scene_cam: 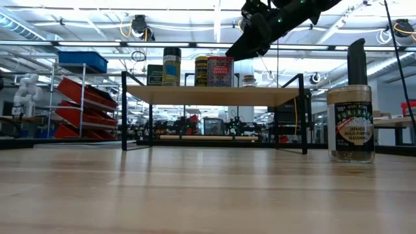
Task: Shelf spices
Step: Remove the red seasoning can from the shelf
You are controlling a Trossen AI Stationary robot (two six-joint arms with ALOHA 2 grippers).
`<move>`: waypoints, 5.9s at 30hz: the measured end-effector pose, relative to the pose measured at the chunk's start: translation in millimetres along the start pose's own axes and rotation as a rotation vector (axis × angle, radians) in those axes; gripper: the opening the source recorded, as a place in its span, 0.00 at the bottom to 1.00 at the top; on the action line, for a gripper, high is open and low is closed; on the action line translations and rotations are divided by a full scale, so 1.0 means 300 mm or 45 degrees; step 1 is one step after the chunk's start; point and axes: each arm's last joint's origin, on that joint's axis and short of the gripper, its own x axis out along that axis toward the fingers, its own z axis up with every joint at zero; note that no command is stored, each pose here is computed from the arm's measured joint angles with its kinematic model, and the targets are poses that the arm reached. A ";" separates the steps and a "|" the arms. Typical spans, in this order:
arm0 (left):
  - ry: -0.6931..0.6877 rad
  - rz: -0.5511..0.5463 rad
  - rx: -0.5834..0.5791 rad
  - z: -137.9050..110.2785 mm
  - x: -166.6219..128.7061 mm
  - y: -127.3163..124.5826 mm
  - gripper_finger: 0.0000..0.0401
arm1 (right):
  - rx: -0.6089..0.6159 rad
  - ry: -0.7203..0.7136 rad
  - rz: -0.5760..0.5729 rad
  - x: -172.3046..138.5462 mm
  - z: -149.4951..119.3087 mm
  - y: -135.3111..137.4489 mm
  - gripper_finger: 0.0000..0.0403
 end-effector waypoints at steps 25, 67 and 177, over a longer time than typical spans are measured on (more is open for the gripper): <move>0.050 -0.055 -0.115 -0.013 0.004 -0.006 0.67 | 0.082 -0.024 0.086 0.063 -0.025 -0.033 0.67; 0.087 -0.062 -0.198 -0.034 0.159 -0.068 0.99 | 0.032 -0.260 0.390 -0.080 0.100 0.209 0.53; 0.289 0.330 -0.223 -0.591 -0.196 -0.544 0.55 | 0.051 -0.438 0.586 -0.399 0.158 0.323 0.82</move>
